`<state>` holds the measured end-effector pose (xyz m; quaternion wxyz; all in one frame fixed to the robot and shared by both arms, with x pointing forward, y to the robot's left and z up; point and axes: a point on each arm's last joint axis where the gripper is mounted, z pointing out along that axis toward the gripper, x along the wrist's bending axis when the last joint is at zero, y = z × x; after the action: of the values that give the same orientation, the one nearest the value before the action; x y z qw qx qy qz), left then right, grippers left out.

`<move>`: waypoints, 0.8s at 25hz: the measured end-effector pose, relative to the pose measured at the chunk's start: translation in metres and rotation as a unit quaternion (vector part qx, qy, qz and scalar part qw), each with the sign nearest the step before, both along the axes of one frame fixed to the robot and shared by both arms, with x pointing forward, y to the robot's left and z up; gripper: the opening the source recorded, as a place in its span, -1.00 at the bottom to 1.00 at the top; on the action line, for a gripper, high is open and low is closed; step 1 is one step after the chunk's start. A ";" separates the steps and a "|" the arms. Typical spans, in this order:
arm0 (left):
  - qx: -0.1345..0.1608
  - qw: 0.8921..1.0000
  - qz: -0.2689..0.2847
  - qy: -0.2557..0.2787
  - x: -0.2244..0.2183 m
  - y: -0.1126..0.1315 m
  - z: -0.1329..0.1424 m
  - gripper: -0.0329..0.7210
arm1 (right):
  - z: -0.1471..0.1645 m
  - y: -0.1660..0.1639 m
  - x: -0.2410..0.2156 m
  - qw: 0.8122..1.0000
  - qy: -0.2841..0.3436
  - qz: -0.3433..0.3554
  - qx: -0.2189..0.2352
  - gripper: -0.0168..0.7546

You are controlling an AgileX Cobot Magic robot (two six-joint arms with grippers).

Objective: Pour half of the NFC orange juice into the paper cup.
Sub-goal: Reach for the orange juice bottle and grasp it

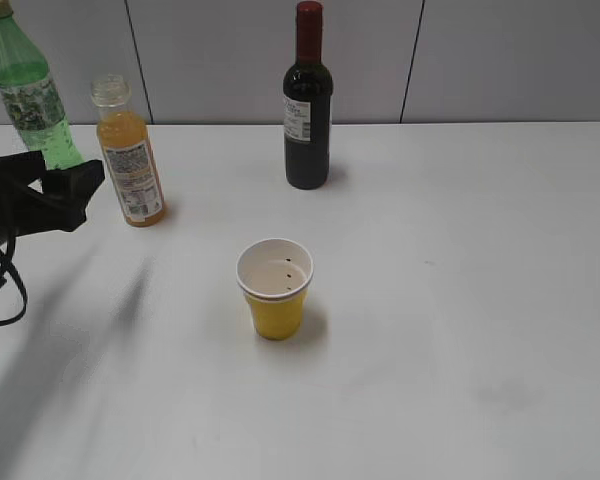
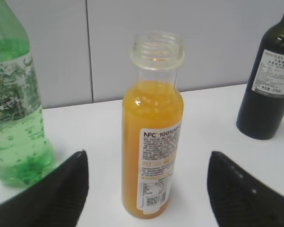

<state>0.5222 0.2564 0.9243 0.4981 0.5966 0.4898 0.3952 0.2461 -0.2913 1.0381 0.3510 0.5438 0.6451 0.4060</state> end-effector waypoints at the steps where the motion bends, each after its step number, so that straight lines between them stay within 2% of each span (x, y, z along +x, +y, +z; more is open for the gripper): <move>1: 0.000 1.000 -0.001 0.000 0.001 0.000 -0.004 0.66 | 0.000 0.000 0.000 1.000 0.000 0.000 0.000 0.41; 8: -0.002 1.000 -0.006 0.007 0.004 -0.002 -0.024 0.66 | 0.000 0.000 0.000 1.000 0.000 0.000 0.000 0.41; 15: 0.005 0.999 -0.040 0.009 0.017 -0.009 -0.036 0.67 | 0.000 0.000 0.000 1.000 0.000 0.000 0.000 0.41; 20: 0.006 0.999 -0.043 0.011 0.031 -0.012 -0.046 0.81 | 0.000 0.000 0.000 1.000 0.000 0.000 0.000 0.41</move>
<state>0.5528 0.2448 0.8779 0.5052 0.6245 0.4670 0.3698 0.2461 -0.2912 1.0381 0.3507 0.5439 0.6451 0.4063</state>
